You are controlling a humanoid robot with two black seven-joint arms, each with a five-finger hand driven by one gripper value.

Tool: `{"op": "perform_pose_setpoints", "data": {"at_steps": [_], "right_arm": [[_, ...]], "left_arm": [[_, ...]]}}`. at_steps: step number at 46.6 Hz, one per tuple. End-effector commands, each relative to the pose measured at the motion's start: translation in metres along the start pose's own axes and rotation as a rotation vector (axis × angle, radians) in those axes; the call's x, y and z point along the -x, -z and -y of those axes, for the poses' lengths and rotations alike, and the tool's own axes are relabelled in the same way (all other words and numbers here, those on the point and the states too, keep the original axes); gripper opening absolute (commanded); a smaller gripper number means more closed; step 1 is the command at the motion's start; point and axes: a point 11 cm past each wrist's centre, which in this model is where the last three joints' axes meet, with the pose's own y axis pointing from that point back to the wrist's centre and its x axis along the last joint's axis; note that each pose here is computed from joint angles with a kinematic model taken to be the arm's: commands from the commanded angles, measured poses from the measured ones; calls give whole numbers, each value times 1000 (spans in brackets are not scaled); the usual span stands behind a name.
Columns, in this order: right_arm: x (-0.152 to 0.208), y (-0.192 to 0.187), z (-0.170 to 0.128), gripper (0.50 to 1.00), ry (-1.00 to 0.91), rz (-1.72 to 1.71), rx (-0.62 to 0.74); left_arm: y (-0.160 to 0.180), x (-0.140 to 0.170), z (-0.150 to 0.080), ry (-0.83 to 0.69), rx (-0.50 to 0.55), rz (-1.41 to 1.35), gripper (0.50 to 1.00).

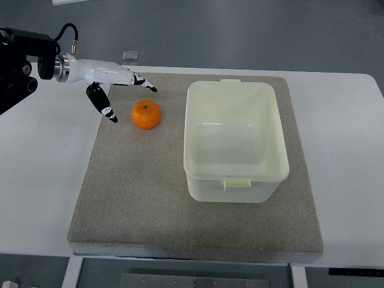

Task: Put orange in box with left hand
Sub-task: 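Swing the left hand over the orange, palm down, fingers open, then lower the left hand onto the orange and close fingers around it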

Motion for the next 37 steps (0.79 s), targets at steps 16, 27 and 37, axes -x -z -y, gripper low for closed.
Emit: {"op": "perform_pose_setpoints", "data": {"at_steps": [16, 27, 37], "right_arm": [[0, 1, 0, 932, -1, 1, -1], [0, 0, 0, 932, -1, -1, 0], [0, 0, 0, 932, 1, 1, 0]], "left_arm": [[0, 11, 7, 7, 0, 20, 996], [-3, 22, 16, 14, 11, 13, 996], [-5, 31, 29, 15, 18, 1, 996]]}}
